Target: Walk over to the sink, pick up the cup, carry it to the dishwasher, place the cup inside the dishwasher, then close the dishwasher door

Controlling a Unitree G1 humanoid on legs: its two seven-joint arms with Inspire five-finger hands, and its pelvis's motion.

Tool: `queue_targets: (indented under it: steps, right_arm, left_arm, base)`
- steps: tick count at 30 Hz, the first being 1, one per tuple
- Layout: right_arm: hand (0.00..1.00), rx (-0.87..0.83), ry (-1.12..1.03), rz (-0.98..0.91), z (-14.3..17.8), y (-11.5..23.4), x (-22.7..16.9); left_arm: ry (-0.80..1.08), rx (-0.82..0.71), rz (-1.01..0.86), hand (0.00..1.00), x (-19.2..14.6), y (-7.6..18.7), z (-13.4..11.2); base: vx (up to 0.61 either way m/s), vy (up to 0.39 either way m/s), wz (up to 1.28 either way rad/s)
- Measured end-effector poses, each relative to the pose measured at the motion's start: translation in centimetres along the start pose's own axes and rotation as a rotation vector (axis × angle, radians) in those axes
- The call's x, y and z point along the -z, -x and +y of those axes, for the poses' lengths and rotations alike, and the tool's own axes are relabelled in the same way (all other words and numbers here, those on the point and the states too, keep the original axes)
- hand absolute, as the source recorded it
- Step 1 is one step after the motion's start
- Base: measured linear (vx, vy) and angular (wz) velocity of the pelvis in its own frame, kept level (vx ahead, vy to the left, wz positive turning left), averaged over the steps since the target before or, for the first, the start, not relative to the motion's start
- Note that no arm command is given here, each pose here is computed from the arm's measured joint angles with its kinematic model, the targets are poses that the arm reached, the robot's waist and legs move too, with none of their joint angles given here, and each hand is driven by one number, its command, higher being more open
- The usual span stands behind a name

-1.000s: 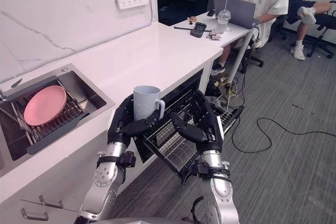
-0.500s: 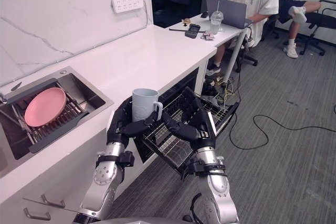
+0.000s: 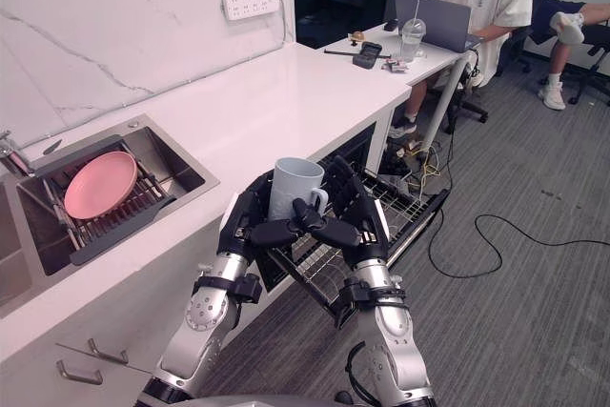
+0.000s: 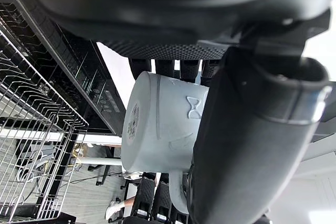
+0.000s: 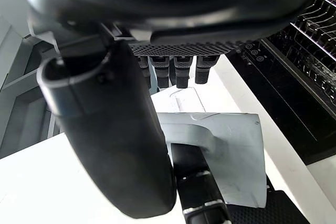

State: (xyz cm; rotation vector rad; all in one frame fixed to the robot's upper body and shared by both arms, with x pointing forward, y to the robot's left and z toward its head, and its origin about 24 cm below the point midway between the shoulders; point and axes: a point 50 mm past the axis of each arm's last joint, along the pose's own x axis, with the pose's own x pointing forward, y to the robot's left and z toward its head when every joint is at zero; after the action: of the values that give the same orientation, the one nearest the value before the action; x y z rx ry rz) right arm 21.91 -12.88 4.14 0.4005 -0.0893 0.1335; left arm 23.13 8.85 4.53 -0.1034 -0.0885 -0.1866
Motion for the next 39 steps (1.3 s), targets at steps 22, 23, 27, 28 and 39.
queue_targets:
  steps: [22,23,27,28,39]
  right_arm:
    - [0.3,-0.069,-0.045,0.063,0.2,-1.9,0.9]
    - [0.3,-0.073,-0.042,0.07,0.2,-1.8,0.9]
    - [0.3,-0.066,-0.036,0.079,-0.1,-1.9,1.0]
    - [0.3,-0.058,-0.031,0.079,-0.3,-2.2,1.0]
    - [0.3,-0.061,-0.027,0.046,-0.4,-2.6,0.3]
  left_arm:
    - [-0.105,0.15,0.065,0.3,1.5,-0.3,-0.9]
    - [-0.113,0.153,0.065,0.3,1.5,-0.3,-0.8]
    - [-0.135,0.167,0.06,0.3,1.3,-0.4,-0.7]
    - [-0.133,0.168,0.059,0.3,1.3,-0.4,-0.8]
    - [-0.144,0.168,0.029,0.9,0.7,-0.6,-0.9]
  base:
    - [-0.02,-0.012,0.05]
    - [0.0,0.0,0.0]
    - [0.0,0.0,0.0]
    - [0.0,0.0,0.0]
    - [0.0,-0.001,0.0]
